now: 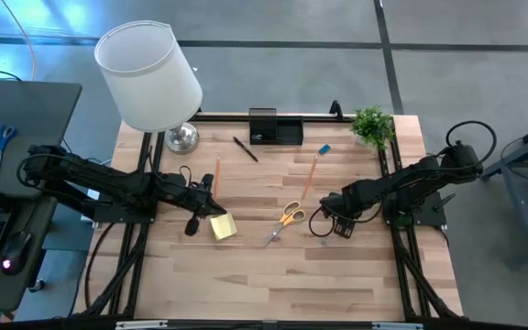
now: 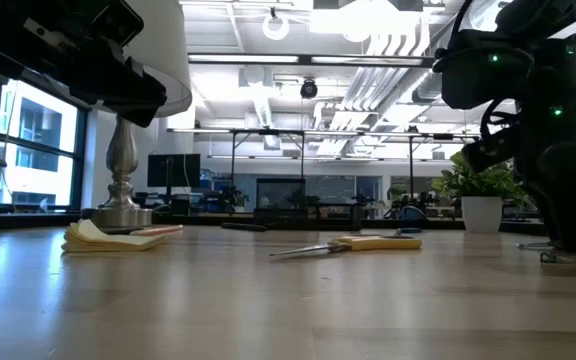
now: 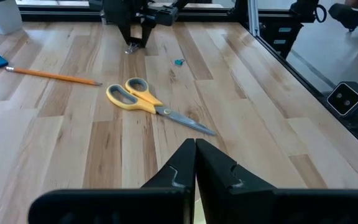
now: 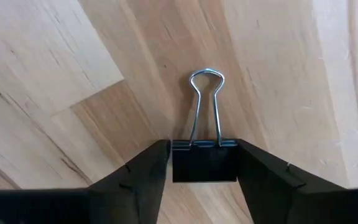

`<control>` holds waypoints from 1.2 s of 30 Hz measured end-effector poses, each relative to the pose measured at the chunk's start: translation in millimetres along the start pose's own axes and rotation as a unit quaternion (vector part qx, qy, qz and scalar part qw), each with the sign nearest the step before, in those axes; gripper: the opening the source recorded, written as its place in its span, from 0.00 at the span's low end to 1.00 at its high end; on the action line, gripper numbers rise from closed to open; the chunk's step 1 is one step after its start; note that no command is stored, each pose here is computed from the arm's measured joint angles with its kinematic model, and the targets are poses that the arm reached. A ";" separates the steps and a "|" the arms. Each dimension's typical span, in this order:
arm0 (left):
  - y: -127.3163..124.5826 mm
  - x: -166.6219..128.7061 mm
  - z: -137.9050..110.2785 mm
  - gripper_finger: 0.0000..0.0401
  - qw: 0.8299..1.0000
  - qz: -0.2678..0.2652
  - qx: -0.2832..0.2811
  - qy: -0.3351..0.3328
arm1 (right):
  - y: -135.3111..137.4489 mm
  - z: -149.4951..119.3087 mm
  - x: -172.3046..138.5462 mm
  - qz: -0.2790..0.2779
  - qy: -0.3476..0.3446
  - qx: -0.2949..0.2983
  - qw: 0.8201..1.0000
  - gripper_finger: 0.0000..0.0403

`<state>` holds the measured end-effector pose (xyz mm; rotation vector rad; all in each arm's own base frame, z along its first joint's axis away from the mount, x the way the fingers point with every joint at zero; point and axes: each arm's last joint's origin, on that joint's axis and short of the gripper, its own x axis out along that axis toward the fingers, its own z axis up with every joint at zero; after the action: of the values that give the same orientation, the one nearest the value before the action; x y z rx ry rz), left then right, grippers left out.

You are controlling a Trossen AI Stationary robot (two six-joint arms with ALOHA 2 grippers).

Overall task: Pick and place office supplies into organizer
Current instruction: Put the black binder clip into the desk organizer

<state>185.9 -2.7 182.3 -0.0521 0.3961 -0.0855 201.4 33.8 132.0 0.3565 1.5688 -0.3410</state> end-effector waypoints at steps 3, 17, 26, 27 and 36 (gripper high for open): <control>0.0 0.0 0.1 0.00 1.000 0.000 0.000 0.000 | 0.2 0.2 -0.2 0.001 -0.001 0.010 1.000 0.39; -0.1 0.0 0.2 0.00 1.000 0.000 0.000 -0.001 | 25.8 39.4 -44.8 0.037 -0.134 -0.018 0.990 0.38; -0.1 0.0 0.3 0.00 1.000 0.000 0.001 -0.002 | 34.3 81.8 -102.5 -0.017 -0.312 -0.065 0.948 0.35; -0.1 0.0 0.3 0.00 1.000 0.000 0.001 -0.002 | 33.4 87.6 -107.9 -0.022 -0.330 -0.069 0.941 0.36; -0.1 0.0 2.4 0.00 1.000 0.000 0.003 -0.012 | 11.6 159.8 -116.1 -0.074 -0.396 -0.130 0.906 0.37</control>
<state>186.8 -2.8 184.5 -0.0474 0.3710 -0.0867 353.4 -26.0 243.6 -0.1172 0.8181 -0.3310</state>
